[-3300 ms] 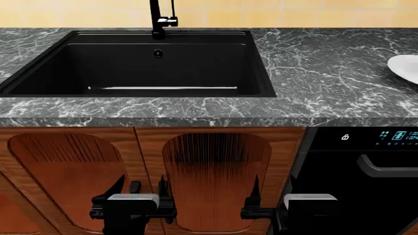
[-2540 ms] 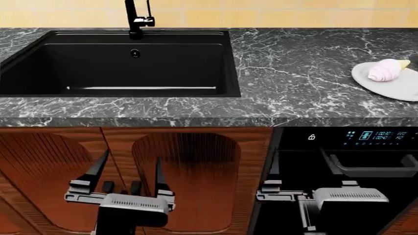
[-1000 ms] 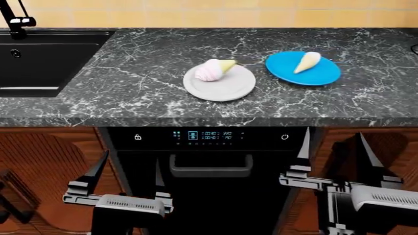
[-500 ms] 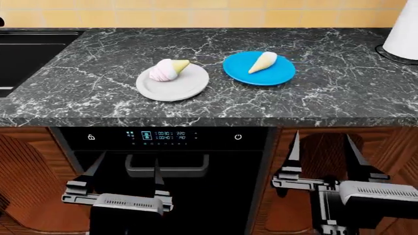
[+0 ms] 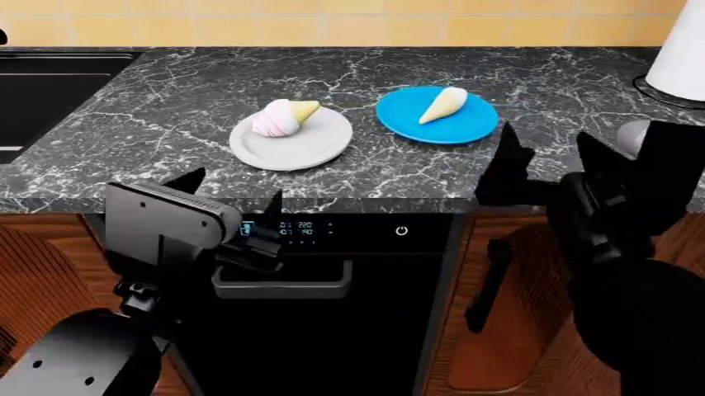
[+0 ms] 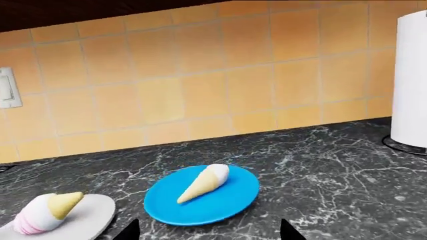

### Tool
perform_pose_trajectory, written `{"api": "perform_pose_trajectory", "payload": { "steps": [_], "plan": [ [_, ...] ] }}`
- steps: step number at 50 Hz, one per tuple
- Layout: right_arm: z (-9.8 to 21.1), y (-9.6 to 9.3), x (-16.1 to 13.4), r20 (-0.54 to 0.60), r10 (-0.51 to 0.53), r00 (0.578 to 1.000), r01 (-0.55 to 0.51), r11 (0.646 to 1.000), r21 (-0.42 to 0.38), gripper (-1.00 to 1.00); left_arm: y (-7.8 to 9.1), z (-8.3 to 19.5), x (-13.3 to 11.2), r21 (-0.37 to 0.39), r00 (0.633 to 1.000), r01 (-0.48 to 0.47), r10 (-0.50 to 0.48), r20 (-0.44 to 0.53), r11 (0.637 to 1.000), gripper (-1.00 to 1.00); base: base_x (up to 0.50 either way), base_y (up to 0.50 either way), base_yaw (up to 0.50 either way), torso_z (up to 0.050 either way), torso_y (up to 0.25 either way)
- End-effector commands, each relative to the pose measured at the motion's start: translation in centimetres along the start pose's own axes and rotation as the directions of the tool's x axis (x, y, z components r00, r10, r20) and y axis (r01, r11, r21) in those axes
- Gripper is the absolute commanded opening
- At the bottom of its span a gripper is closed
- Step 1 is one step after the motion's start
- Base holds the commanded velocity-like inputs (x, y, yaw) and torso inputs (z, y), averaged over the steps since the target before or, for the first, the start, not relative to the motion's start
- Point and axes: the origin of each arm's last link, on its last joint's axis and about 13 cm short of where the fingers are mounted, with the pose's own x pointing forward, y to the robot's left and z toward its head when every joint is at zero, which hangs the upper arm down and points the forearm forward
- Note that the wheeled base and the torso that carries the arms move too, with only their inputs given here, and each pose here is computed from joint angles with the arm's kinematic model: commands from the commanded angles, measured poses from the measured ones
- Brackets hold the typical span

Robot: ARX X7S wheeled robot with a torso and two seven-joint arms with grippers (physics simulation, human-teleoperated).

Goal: Move the dessert items from the plate to the tray.

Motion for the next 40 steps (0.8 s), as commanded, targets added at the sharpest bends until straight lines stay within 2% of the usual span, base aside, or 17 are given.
{"api": "perform_pose_trajectory", "payload": {
  "steps": [1,6,9,12,18,25,30,36,40],
  "plan": [
    [8.4,-0.8,1.1,-0.172,0.042,0.984,-0.047,0.999,-0.026,1.00,1.8,8.6,1.7,-0.003,0.970,0.214,-0.213,-0.115,0.977,1.00,0.00,0.00,0.00,0.000,0.000],
    [9.5,-1.1,3.3,-0.293,0.023,0.956,-0.018,1.000,0.018,1.00,2.2,11.1,3.7,0.034,0.947,0.246,-0.233,-0.223,0.969,1.00,0.00,0.00,0.00,0.000,0.000],
    [9.8,-1.3,4.2,-0.315,0.015,0.949,-0.013,1.000,0.007,1.00,2.6,11.3,5.0,0.060,0.942,0.273,-0.254,-0.220,0.960,1.00,0.00,0.00,0.00,0.000,0.000],
    [9.4,-1.3,4.8,-0.332,0.027,0.943,-0.034,0.999,-0.015,1.00,2.7,11.2,5.6,0.051,0.931,0.310,-0.292,-0.221,0.949,1.00,0.00,0.00,0.00,0.000,0.000],
    [8.6,-1.2,5.3,-0.389,0.052,0.920,-0.070,0.997,-0.033,1.00,2.1,10.6,5.8,0.064,0.902,0.366,-0.337,-0.270,0.928,1.00,0.17,-0.02,0.00,0.000,0.000],
    [7.9,-1.3,5.0,-0.410,0.087,0.908,-0.119,0.992,-0.052,1.00,2.6,10.7,5.9,0.067,0.907,0.340,-0.308,-0.288,0.938,1.00,0.50,-0.07,0.00,0.003,0.000],
    [7.9,-1.4,4.5,-0.410,0.108,0.906,-0.141,0.989,-0.050,1.00,2.9,11.0,6.0,0.050,0.918,0.296,-0.269,-0.291,0.954,1.00,0.50,-0.07,0.00,0.050,0.000],
    [7.7,-1.3,3.7,-0.424,0.149,0.893,-0.185,0.982,-0.043,1.00,2.6,11.3,5.5,0.047,0.909,0.311,-0.283,-0.305,0.949,1.00,0.50,-0.06,0.00,0.050,0.000],
    [7.3,-1.3,3.1,-0.470,0.165,0.867,-0.207,0.978,-0.038,1.00,2.5,11.1,5.1,0.042,0.899,0.320,-0.289,-0.329,0.947,1.00,0.50,-0.06,0.00,0.050,0.011]
  ]
}}
